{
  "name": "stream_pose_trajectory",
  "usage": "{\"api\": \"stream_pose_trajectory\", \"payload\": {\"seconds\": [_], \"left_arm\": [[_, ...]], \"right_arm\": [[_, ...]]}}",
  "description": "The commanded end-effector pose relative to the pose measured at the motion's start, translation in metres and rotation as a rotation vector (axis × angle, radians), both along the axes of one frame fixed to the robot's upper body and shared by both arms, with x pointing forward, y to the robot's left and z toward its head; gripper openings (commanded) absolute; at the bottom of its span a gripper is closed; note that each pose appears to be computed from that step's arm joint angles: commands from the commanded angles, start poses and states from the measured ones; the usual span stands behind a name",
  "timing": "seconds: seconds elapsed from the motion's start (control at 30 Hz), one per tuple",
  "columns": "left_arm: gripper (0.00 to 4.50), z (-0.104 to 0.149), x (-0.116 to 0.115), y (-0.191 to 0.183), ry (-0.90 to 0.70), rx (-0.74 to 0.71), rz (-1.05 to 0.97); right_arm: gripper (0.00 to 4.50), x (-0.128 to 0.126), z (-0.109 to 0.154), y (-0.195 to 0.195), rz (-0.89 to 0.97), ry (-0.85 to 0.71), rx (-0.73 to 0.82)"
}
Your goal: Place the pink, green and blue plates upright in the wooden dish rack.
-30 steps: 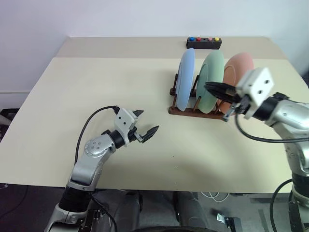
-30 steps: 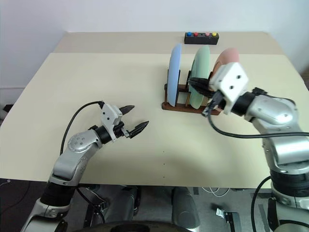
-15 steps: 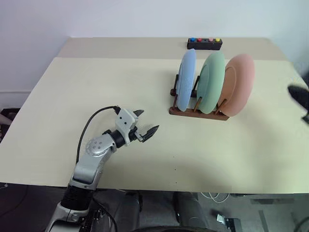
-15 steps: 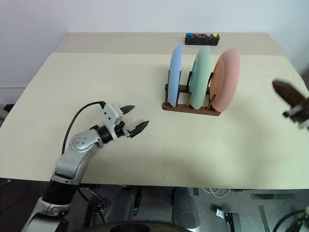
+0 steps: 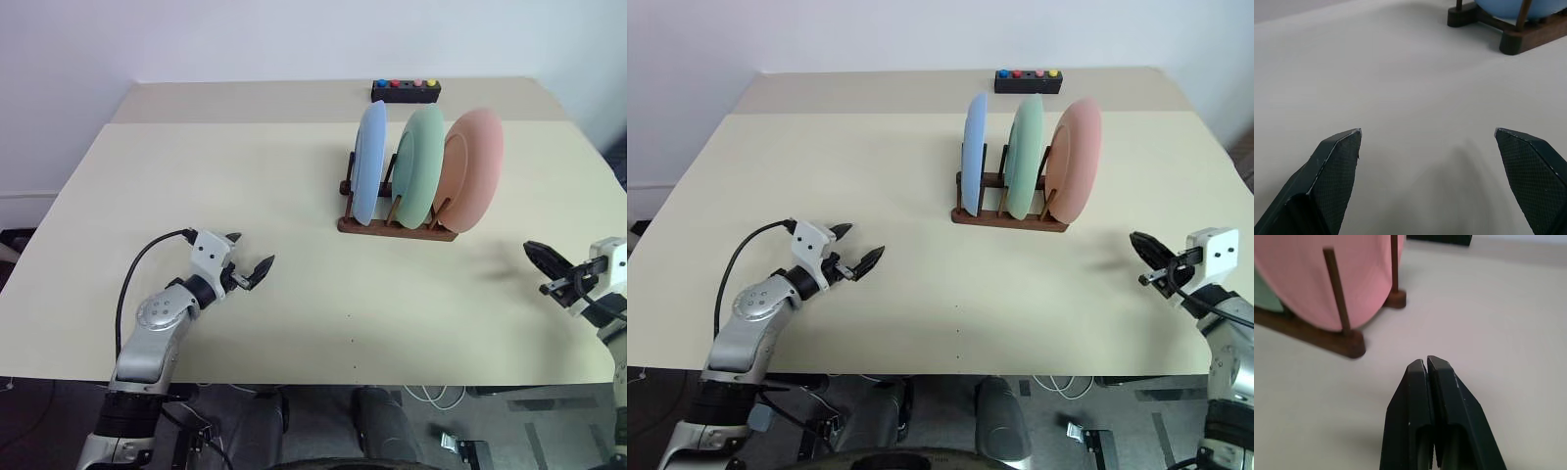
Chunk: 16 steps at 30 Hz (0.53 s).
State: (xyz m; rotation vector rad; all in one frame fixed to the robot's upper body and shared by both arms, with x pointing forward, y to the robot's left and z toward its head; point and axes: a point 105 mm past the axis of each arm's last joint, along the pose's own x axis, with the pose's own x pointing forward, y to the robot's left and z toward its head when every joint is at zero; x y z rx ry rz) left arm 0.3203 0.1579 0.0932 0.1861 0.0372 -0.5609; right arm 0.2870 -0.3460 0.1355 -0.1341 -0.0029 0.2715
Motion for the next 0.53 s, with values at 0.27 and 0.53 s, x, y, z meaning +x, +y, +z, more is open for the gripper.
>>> {"api": "stream_pose_trajectory", "payload": {"seconds": [0.27, 0.53], "left_arm": [[4.50, 0.014, -0.001, -0.003, -0.075, 0.007, 0.011], [4.50, 0.011, -0.002, -0.013, -0.079, -0.027, 0.023]], "right_arm": [[0.06, 0.016, 0.011, -0.010, -0.040, -0.088, -0.020], [0.06, 0.024, 0.011, -0.011, -0.038, -0.077, -0.025]]}}
